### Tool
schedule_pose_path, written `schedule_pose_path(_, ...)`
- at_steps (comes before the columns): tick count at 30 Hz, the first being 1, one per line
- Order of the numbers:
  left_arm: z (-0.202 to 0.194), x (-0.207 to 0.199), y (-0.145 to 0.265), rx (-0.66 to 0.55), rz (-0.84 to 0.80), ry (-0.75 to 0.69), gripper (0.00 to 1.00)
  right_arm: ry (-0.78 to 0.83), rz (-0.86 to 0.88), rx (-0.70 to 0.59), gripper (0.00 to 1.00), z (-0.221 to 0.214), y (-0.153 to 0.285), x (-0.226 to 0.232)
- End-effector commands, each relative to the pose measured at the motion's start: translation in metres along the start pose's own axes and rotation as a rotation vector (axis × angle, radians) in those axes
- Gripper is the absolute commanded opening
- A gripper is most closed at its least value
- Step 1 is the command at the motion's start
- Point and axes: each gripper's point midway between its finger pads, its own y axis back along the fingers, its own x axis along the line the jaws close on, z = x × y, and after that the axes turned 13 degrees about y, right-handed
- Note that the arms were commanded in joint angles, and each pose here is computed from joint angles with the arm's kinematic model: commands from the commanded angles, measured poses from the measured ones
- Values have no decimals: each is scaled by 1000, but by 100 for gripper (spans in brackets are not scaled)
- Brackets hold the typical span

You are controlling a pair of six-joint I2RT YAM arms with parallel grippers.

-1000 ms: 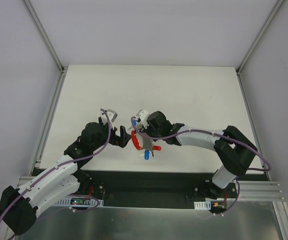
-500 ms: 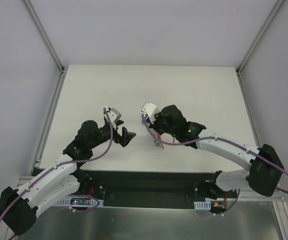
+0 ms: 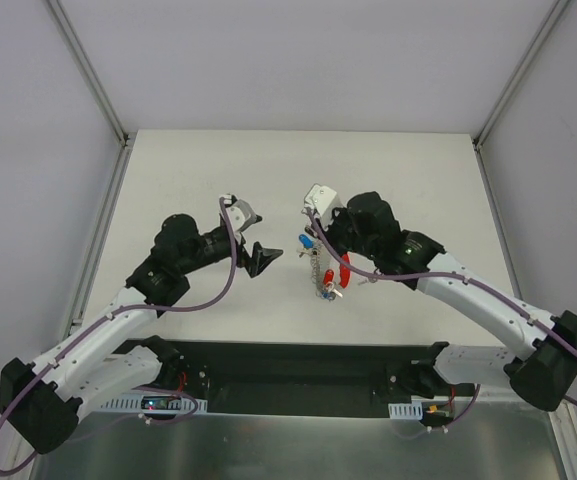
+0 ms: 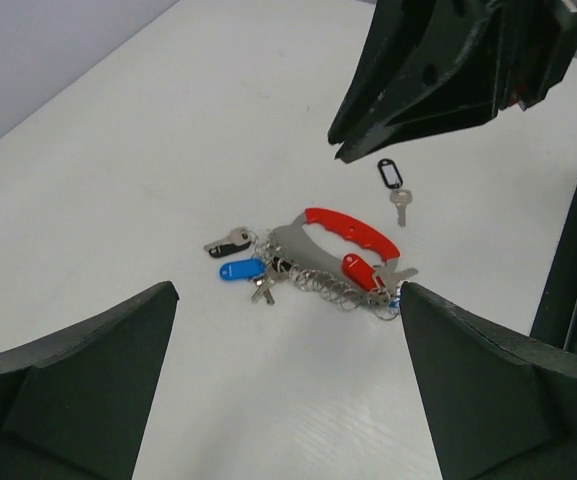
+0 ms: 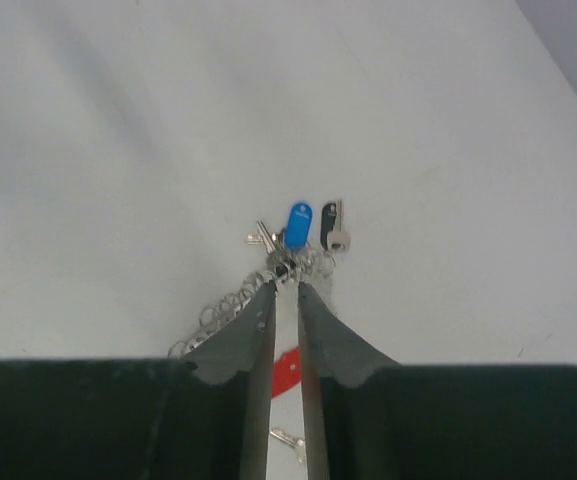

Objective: Put the keys on the keyring

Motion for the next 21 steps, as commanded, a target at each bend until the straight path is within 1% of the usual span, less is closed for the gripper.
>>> schedule_pose_path(1, -10, 20, 18, -34, 137, 7, 94, -209, 35, 224, 24, -69, -12, 21)
schedule_pose_path(2, -23, 29, 22, -23, 189, 25, 95, -226, 44, 257, 25, -80, -16, 26)
schedule_pose_path(3, -20, 29, 28, -44, 205, 27, 96, -240, 50, 264, 26, -83, -20, 28)
schedule_pose_path(4, -29, 32, 31, -38, 229, 53, 96, -254, 98, 275, 26, -88, -28, 39)
schedule_pose_path(6, -28, 34, 38, -57, 266, 63, 96, -283, 113, 275, 26, -90, -37, 42)
schedule_pose_path(8, -35, 38, 45, -38, 302, 80, 96, -299, 130, 338, 26, -107, -51, 48)
schedule_pose_path(12, -37, 43, 61, -45, 373, 87, 98, -330, 135, 410, 26, -121, -69, 51)
schedule_pose_path(14, -43, 46, 67, -35, 398, 89, 99, -354, 157, 467, 27, -132, -74, 59)
schedule_pose_path(18, -47, 50, 78, -52, 448, 98, 99, -420, 197, 516, 28, -141, -79, 75)
schedule_pose_path(21, -49, 53, 80, -49, 466, 94, 99, -425, 236, 559, 29, -146, -80, 92)
